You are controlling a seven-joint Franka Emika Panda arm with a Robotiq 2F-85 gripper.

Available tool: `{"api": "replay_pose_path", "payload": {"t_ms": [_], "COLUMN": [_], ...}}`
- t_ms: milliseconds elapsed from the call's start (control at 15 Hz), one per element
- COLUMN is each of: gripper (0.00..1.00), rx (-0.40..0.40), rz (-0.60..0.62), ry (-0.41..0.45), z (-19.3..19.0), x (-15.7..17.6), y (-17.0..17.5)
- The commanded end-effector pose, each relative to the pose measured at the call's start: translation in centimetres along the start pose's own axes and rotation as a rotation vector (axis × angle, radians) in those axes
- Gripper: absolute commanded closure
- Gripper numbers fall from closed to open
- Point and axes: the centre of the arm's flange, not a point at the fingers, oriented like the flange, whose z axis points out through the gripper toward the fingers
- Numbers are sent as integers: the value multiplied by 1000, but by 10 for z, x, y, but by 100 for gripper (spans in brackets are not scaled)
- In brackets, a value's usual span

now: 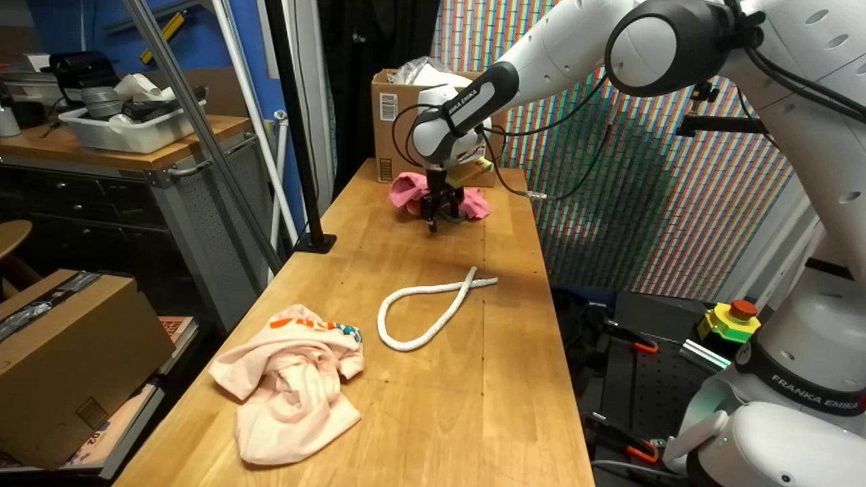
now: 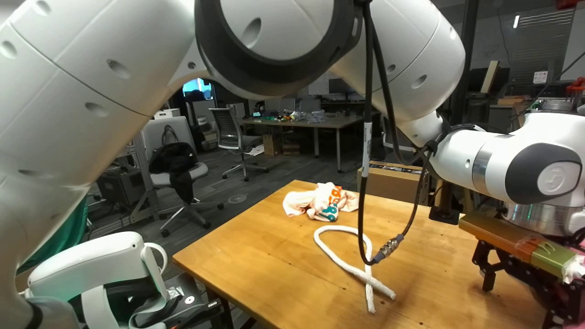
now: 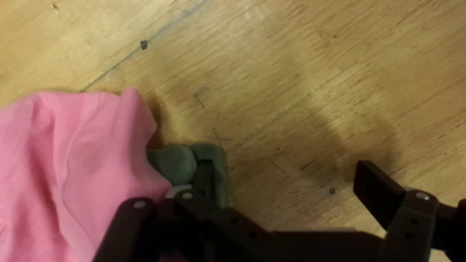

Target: Move the pink shirt to the left then move the peach colored shirts to the right then move the turnip plushie to the left

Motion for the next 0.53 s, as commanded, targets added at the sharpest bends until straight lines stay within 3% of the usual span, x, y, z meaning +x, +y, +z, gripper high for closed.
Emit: {"api": "replay_pose_path", "payload": {"t_ms": [0, 467], "gripper": [0, 0], "rx": [-13, -48], "rz": [7, 38], "ry": [9, 24], "z": [-8, -14], "x": [11, 11], "y": [8, 26]}}
